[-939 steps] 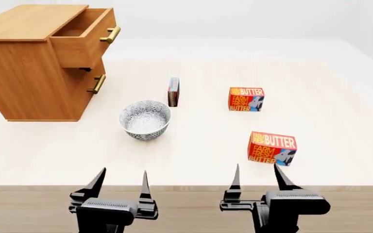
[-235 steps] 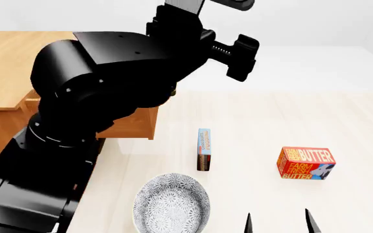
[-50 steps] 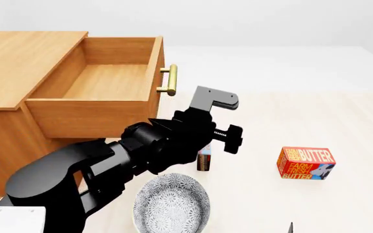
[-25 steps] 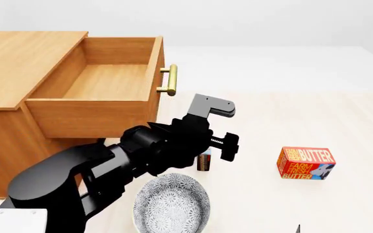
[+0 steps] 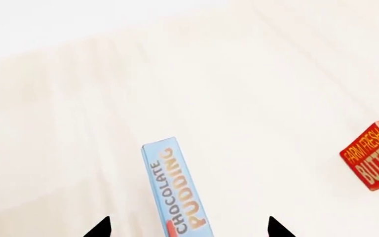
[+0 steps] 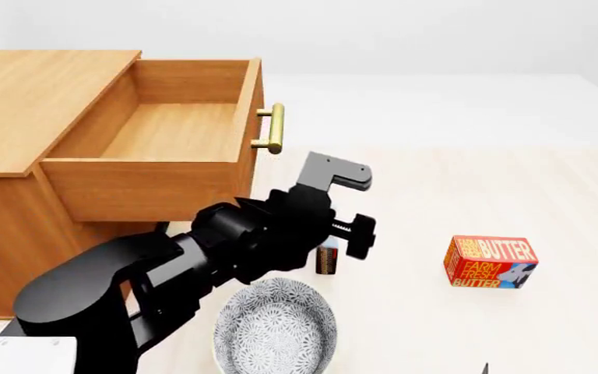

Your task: Put the chocolate pudding in the top drawer of the cabinet and close it.

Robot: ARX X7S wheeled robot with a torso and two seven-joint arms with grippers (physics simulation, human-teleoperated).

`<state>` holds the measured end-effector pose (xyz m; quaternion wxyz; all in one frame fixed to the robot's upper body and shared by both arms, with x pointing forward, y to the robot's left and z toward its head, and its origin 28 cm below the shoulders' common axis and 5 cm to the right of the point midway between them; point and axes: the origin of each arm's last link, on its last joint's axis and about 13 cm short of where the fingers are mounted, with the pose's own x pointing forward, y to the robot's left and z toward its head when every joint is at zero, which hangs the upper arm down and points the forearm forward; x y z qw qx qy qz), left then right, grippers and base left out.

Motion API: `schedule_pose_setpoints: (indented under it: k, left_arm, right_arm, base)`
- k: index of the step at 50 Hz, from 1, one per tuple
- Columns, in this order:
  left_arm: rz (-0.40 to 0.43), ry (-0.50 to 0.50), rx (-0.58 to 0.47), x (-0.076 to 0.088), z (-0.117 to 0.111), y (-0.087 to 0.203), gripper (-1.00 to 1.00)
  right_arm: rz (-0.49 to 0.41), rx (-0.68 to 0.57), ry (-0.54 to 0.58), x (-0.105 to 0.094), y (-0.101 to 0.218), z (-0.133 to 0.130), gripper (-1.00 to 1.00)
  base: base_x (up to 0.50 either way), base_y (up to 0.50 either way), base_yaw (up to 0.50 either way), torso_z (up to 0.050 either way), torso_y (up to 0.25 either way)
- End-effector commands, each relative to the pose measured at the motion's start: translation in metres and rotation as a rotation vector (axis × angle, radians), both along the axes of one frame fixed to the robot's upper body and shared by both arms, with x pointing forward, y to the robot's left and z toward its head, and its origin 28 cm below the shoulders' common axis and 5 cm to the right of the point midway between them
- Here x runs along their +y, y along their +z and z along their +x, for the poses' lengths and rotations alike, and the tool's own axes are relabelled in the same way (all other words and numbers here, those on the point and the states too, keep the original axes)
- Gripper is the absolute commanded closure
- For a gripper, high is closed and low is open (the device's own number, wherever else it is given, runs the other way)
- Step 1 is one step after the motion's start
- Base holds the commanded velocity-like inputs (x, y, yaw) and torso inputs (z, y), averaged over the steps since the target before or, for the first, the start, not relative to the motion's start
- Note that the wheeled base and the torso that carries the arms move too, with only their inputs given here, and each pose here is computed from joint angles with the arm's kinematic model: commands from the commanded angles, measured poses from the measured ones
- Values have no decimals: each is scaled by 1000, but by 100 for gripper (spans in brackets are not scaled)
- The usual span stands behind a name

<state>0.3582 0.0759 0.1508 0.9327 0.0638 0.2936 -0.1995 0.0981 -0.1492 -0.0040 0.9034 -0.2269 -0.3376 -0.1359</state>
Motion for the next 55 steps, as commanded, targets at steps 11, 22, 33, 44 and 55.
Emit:
schedule_pose_setpoints:
  k: [11, 22, 33, 44, 55]
  left_arm:
    - [-55, 12, -31, 1, 3, -5, -100]
    - [-86, 30, -81, 0, 6, -5, -100]
    - [-86, 30, -81, 0, 6, -5, -100]
    - [-86, 30, -81, 0, 6, -5, -100]
    - [-86, 30, -81, 0, 6, -5, -100]
  right_arm:
    - [-6, 2, -1, -1, 0, 0, -100]
    - [-3, 3, 0, -3, -2, -5, -100]
    - [0, 6, -3, -10, -5, -17, -100]
    - [-3, 4, -6, -13, -7, -22, -100]
    - [-28, -65, -29, -10, 1, -13, -100]
  base:
    - [0, 0, 0, 0, 0]
    - [0, 0, 0, -3, 0]
    - [0, 0, 0, -50, 0]
    - [0, 0, 0, -50, 0]
    - [0, 0, 0, -50, 0]
